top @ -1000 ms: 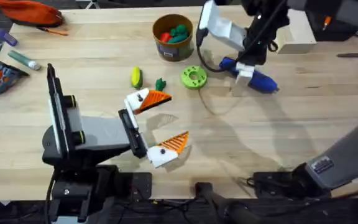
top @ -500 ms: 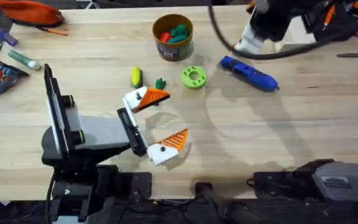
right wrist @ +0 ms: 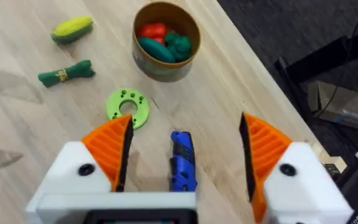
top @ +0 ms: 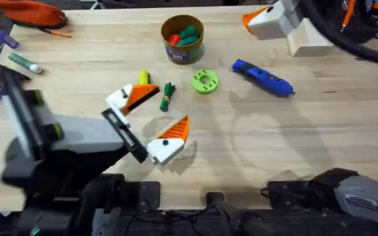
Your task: Pick up the gripper from the table and insert it into the empty holder that is missing its gripper. Then pick up a screw, insert it into the mounting hole, and use the screwdriver to tighten it. Finally, clean up the table by picking up the vegetable and placing it into the bucket.
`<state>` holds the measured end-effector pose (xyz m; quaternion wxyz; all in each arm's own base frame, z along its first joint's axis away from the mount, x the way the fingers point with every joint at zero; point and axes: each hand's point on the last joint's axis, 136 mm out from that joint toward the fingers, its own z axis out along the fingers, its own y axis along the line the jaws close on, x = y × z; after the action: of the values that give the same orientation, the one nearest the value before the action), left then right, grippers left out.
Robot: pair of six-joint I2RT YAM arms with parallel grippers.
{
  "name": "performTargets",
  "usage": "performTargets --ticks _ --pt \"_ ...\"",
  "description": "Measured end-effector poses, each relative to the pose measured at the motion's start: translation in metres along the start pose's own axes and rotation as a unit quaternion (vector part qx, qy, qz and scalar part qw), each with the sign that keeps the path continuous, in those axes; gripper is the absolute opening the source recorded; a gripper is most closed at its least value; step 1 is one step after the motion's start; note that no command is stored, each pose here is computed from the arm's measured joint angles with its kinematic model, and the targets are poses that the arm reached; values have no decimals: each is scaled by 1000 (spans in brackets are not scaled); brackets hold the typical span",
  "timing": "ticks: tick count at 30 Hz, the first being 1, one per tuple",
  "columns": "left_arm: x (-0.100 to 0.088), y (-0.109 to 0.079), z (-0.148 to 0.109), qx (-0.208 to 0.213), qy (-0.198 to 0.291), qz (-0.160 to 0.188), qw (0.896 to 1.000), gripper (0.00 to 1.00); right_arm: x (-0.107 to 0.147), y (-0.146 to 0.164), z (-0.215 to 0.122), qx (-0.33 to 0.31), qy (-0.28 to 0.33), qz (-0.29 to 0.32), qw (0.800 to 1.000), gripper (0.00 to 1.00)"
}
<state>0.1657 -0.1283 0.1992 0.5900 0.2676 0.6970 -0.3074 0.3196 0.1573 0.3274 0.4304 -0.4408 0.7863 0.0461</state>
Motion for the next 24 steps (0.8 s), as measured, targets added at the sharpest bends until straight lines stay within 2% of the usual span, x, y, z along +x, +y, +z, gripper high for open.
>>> performTargets --ticks 7,18,24 --pt "-32 7 -17 -64 43 3 997 985 0 0 -1 0 -2 40 999 887" --pt "-82 44 -9 -123 123 -27 984 985 3 4 -1 -8 7 110 994 887" --pt "-74 62 -3 -146 152 -42 977 985 8 7 -1 -13 18 120 993 886"
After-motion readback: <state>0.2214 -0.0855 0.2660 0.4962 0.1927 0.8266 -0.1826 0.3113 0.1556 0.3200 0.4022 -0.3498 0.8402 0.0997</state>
